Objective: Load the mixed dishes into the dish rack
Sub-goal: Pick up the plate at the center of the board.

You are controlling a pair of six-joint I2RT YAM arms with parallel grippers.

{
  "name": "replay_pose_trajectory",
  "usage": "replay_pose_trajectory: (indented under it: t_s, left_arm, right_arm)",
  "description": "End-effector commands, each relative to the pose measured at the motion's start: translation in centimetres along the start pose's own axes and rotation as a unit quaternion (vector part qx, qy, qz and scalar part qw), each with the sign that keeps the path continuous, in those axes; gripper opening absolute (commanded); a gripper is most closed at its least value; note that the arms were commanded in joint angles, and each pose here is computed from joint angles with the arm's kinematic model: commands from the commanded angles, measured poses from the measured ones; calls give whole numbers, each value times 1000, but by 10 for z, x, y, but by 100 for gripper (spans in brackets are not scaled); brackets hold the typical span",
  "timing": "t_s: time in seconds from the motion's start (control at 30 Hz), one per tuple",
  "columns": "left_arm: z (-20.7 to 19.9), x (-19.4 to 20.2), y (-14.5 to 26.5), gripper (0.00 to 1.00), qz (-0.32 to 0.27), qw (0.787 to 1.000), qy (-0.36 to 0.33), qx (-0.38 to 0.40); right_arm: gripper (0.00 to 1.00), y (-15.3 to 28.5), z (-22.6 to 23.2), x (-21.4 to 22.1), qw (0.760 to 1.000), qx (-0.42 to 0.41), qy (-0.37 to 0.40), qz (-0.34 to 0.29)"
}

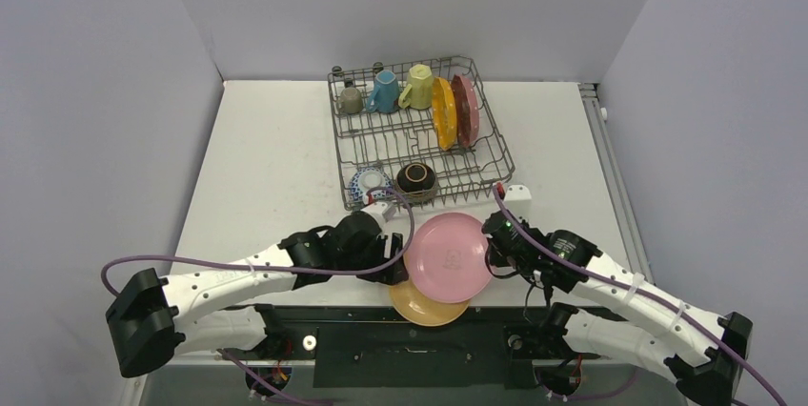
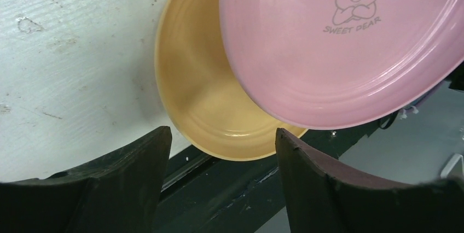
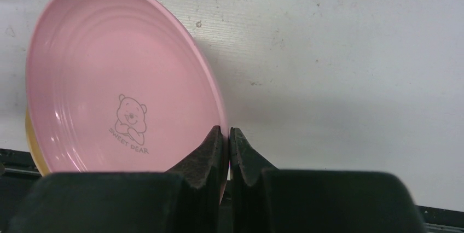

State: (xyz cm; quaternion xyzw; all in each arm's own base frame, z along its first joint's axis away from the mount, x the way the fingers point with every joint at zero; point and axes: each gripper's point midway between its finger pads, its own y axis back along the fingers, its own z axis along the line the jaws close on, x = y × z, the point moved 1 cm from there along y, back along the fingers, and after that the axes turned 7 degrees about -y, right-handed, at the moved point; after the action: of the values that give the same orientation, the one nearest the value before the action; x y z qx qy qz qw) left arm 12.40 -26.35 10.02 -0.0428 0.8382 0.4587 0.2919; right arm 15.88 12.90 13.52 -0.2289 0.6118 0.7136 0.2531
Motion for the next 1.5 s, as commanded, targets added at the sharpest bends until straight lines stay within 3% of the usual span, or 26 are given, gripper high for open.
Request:
replay_pose_trajectory:
  t_s: [0.0,0.37,0.7,0.9,1.3,1.47]
  left_arm:
    - [-22,-28,16,67,-33,998,1,60]
    - [-19,-45,31,78,-57,988,54,132]
    - [-25,-41,29,74,-52,981,77,173]
    - [-28,-39,30,56,-47,978,81,187]
    - [-30,-38,30,1,-48,975,87,197]
    - [-31,-40,33,0,-56,972,93,207]
  right_arm:
    - [0,17,13,-24,999,-32,-12,-34]
    - [0,31,41,-35,994,-102,-29,-32]
    - [0,33,58,-37,989,-142,-39,-29]
    - [0,34,61,-38,987,-149,-43,-34]
    - [0,34,56,-40,987,-144,-48,-46]
    - [1,37,58,-38,984,-163,-49,-46]
